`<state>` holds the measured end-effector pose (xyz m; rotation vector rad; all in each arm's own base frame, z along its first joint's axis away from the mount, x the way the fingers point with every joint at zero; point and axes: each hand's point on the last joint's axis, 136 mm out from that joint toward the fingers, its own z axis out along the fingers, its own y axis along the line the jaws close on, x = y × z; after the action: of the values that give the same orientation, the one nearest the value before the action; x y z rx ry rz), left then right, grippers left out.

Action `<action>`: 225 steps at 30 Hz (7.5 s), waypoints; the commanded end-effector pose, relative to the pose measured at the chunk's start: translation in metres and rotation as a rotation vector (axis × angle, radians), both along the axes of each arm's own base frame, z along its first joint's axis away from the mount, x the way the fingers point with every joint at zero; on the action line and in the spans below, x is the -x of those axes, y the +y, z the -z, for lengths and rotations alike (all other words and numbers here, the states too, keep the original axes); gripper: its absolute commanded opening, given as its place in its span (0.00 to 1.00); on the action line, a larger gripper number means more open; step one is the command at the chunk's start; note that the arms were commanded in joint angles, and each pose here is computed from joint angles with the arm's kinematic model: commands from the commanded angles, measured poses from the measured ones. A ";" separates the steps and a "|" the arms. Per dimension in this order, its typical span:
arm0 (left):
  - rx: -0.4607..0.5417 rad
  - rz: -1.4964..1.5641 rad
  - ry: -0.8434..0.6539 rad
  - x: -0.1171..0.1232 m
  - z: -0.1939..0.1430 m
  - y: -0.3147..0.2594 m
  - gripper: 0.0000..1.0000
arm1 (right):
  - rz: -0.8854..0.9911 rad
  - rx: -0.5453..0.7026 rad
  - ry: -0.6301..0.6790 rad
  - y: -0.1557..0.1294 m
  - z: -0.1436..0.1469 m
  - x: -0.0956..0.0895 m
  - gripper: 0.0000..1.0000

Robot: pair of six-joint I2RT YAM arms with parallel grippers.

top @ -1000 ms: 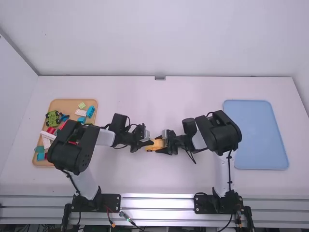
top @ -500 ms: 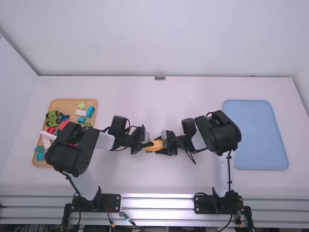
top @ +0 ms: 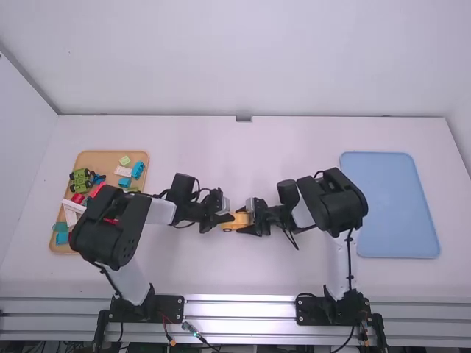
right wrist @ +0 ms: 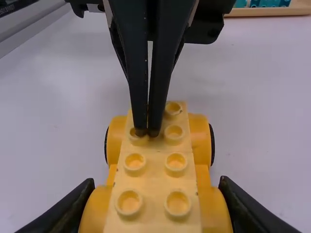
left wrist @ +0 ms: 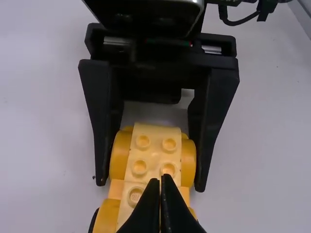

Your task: Assemble lego blocks to make yellow taxi

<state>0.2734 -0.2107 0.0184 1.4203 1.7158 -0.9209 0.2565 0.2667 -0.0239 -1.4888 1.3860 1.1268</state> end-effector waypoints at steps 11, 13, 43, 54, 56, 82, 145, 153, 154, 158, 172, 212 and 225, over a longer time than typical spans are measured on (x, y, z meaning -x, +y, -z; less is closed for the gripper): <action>-0.082 -0.107 -0.186 -0.038 -0.077 0.013 0.02 | 0.031 0.035 0.014 -0.003 0.010 -0.003 0.50; -0.074 -0.116 -0.217 -0.040 -0.087 0.015 0.03 | 0.030 0.034 0.013 -0.003 0.009 -0.003 0.50; -0.058 -0.905 0.040 -0.104 -0.121 0.106 0.99 | 0.310 0.229 -0.020 -0.055 -0.036 -0.011 0.99; -0.073 -1.339 0.240 -0.107 -0.098 0.160 0.99 | 0.472 0.369 -0.151 -0.078 -0.071 -0.018 0.99; -0.090 -1.327 0.299 -0.098 -0.090 0.154 0.99 | 0.501 0.352 -0.164 -0.079 -0.081 -0.021 0.99; 0.073 -2.199 0.811 -0.093 -0.128 0.327 0.99 | 0.613 0.301 -0.302 -0.092 -0.113 -0.051 0.99; 0.098 -2.668 1.090 -0.069 0.019 0.409 0.79 | 0.611 0.311 -0.282 -0.093 -0.109 -0.049 0.99; 0.105 -2.672 1.087 -0.066 0.025 0.408 0.64 | 0.611 0.311 -0.281 -0.093 -0.109 -0.049 0.99; 0.104 -2.671 1.087 -0.066 0.025 0.408 0.59 | 0.611 0.311 -0.281 -0.093 -0.109 -0.049 0.99; 0.101 -2.680 1.079 -0.065 0.025 0.410 0.51 | 0.610 0.314 -0.276 -0.093 -0.108 -0.048 0.99; 0.118 -2.688 1.083 -0.066 0.025 0.409 0.37 | 0.609 0.319 -0.270 -0.094 -0.107 -0.047 0.99; 0.083 -2.169 0.826 -0.112 -0.089 0.353 0.02 | 0.656 -0.036 -0.084 -0.068 -0.171 -0.056 0.99; 0.084 -1.088 0.253 -0.094 -0.123 0.132 0.02 | 0.645 -0.160 -0.006 -0.051 -0.197 -0.053 0.99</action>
<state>0.3831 -0.0472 0.1373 -0.0954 2.2272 -0.4568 0.3157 0.2095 0.1717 -0.8466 1.5595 0.7310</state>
